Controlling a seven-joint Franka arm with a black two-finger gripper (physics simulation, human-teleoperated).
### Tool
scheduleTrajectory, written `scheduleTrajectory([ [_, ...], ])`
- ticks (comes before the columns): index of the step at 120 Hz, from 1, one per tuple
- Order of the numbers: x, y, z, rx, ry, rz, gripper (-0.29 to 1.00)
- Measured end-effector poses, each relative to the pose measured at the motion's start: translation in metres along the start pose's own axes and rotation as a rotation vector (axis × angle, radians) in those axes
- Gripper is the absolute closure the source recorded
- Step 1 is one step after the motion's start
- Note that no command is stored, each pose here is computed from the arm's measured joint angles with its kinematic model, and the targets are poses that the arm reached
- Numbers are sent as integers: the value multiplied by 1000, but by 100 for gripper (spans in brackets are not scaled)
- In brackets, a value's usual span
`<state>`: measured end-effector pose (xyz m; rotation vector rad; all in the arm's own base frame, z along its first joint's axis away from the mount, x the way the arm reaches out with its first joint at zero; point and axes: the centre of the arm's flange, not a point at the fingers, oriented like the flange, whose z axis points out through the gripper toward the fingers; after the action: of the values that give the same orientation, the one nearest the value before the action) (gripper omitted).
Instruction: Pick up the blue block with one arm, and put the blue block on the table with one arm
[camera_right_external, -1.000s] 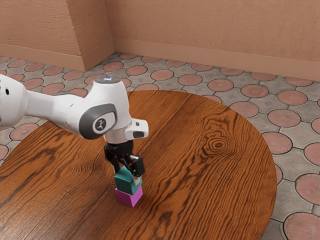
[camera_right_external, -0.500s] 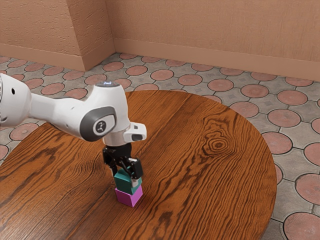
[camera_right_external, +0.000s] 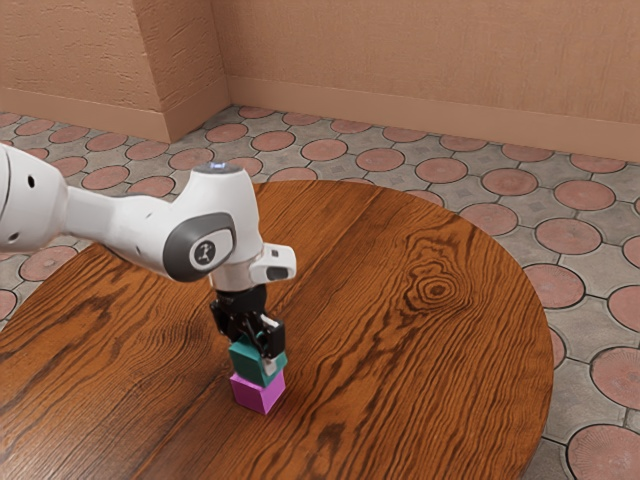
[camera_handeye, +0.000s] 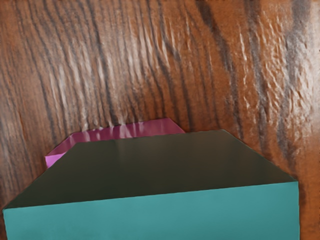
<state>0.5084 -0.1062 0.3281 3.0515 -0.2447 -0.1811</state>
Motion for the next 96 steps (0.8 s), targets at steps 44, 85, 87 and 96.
scheduleTrajectory([
  [44, 16, 90, -32, 33, 57, 179, 32],
  [85, 26, 111, -19, 36, 38, 238, 12],
  [87, 25, 111, -24, 39, 46, 237, 11],
  [96, 20, 110, -56, 67, 105, 235, 8],
])
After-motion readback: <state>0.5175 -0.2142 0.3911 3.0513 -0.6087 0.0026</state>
